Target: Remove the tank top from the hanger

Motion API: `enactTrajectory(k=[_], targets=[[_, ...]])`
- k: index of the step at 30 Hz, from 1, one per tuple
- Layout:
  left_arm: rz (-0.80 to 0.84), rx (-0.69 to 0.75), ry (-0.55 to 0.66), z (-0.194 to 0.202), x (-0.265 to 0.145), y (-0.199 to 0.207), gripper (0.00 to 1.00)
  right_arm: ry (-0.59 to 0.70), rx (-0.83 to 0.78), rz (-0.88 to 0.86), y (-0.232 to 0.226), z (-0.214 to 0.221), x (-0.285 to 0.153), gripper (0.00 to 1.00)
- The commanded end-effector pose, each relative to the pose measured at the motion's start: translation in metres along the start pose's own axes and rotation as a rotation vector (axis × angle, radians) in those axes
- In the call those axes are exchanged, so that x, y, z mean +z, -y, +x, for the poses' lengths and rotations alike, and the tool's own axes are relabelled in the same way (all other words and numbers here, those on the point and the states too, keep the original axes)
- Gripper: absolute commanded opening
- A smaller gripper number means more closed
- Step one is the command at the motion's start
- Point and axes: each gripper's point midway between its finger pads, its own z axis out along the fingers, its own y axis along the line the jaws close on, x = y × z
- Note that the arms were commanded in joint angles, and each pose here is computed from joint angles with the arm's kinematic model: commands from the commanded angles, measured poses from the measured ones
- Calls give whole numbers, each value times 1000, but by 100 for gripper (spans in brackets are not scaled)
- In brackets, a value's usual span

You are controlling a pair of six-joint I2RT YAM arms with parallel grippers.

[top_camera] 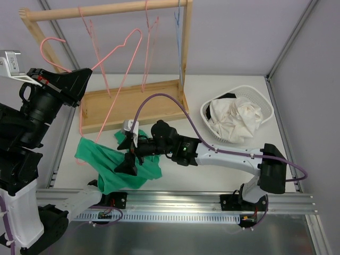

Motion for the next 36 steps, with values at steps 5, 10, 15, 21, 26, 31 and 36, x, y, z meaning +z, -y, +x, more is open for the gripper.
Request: enactTrajectory(k=[5, 10, 15, 21, 26, 31, 36], targets=[[29, -58, 69, -22, 3, 12, 3, 98, -111, -37, -17, -28, 30, 99], [26, -61, 90, -30, 3, 13, 3, 61, -110, -110, -32, -11, 37, 22], [-15, -36, 96, -27, 3, 3, 3, 83, -96, -149, -48, -25, 23, 0], [-93, 21, 105, -21, 14, -16, 0, 52, -94, -282, -89, -49, -4, 0], [-242, 35, 136, -19, 28, -47, 0, -95, -180, -296, -108, -40, -16, 0], [-410, 59, 177, -20, 39, -80, 0, -189, -213, -305, -113, -29, -33, 0], [-379, 43, 197, -24, 48, -74, 0, -212, -230, -157, -95, -30, -59, 0]])
